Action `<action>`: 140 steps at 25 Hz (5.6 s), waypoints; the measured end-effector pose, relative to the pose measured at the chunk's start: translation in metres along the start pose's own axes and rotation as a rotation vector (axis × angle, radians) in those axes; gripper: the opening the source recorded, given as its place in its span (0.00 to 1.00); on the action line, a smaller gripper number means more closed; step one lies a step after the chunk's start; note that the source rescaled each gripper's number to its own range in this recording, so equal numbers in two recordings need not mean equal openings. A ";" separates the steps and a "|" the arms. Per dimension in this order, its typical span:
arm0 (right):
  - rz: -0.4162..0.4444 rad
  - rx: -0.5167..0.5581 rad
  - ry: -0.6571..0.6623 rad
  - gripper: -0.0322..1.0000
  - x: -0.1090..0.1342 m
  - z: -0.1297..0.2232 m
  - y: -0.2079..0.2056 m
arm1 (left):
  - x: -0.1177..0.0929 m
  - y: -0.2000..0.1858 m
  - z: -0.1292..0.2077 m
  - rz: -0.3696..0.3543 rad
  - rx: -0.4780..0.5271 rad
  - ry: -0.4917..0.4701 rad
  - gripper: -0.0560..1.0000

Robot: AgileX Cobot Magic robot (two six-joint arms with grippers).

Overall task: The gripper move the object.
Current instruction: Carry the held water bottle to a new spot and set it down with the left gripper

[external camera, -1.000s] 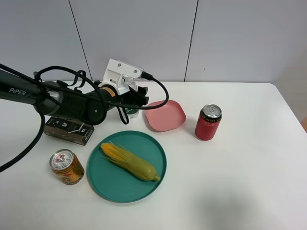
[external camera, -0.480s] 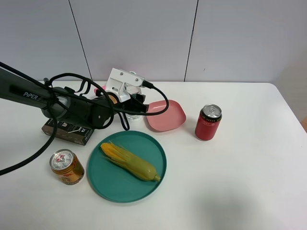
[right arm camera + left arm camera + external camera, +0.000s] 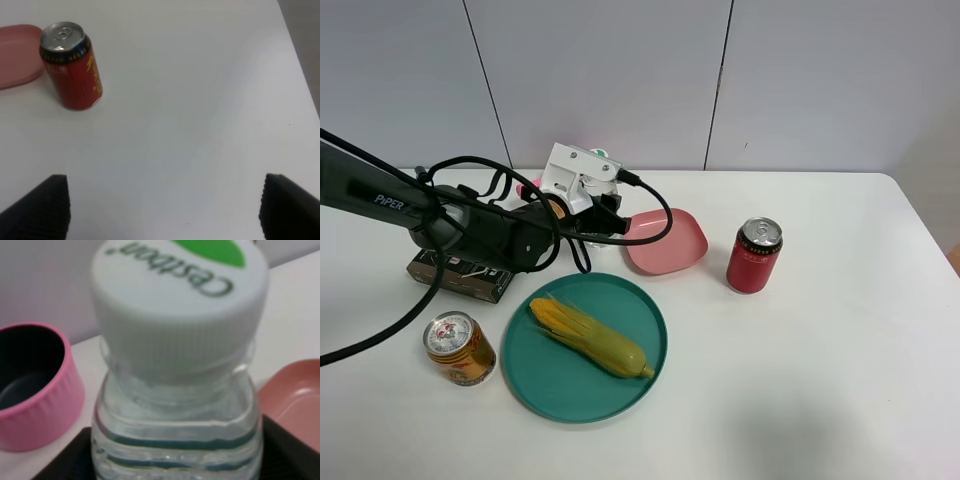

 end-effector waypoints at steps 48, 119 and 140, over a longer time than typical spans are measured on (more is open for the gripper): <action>0.000 0.000 0.000 1.00 0.000 0.000 0.000 | -0.232 -0.116 -0.079 0.611 -0.014 0.293 0.05; 0.000 0.000 0.000 1.00 0.000 0.000 0.000 | -0.320 -0.053 -0.014 0.783 -0.149 0.343 0.05; 0.000 0.000 0.000 1.00 0.000 0.000 0.000 | -0.302 -0.043 0.006 0.701 0.045 0.470 0.05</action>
Point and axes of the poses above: a point on each arm's last joint axis where the gripper is mounted, y pointing out along that axis toward the gripper, x along the wrist's bending axis when the last joint is at zero, z = x × y, the point moved 10 cm from there along y, pointing out along that axis toward the gripper
